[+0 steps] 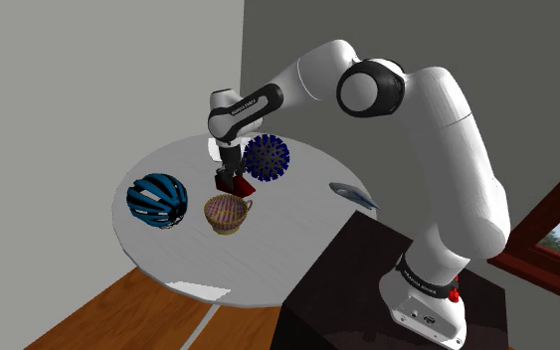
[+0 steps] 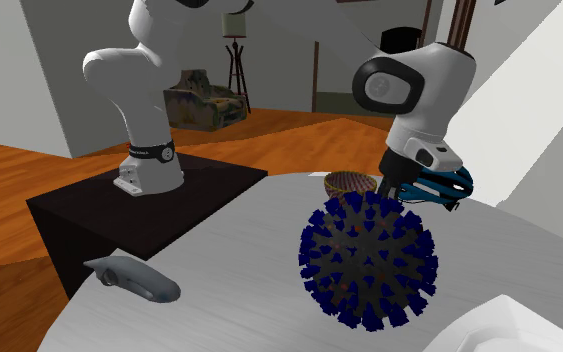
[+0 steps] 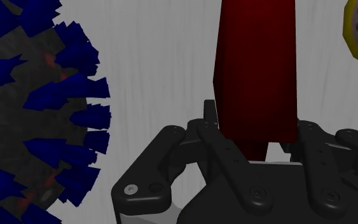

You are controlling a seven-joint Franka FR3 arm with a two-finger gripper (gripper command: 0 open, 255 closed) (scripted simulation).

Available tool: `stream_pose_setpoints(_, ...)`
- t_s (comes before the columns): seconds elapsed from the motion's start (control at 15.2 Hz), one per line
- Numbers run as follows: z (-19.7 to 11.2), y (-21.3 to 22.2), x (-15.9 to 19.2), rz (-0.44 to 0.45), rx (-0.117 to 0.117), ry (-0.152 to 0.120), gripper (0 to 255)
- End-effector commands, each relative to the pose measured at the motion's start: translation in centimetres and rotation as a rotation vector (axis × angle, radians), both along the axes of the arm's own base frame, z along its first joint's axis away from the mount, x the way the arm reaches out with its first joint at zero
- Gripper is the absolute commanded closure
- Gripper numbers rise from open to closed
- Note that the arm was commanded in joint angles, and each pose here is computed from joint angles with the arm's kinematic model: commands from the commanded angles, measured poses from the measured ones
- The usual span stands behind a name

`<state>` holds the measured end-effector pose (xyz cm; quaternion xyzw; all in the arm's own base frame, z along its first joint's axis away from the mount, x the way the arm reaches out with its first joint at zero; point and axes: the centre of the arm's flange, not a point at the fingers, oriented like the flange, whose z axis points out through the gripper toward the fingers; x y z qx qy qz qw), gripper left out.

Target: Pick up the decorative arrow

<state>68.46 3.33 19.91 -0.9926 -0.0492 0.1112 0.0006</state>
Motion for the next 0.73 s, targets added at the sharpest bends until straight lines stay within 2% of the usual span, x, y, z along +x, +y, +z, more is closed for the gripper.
stream_pose_setpoints(0.0,0.0,0.0,0.0,0.0,0.0,0.0,255)
stream_pose_setpoints(0.26,0.0,0.0,0.0,0.0,0.0,-0.001,255)
stream_pose_setpoints(0.66,3.2,0.0,-0.1,0.0,0.0,-0.001,255)
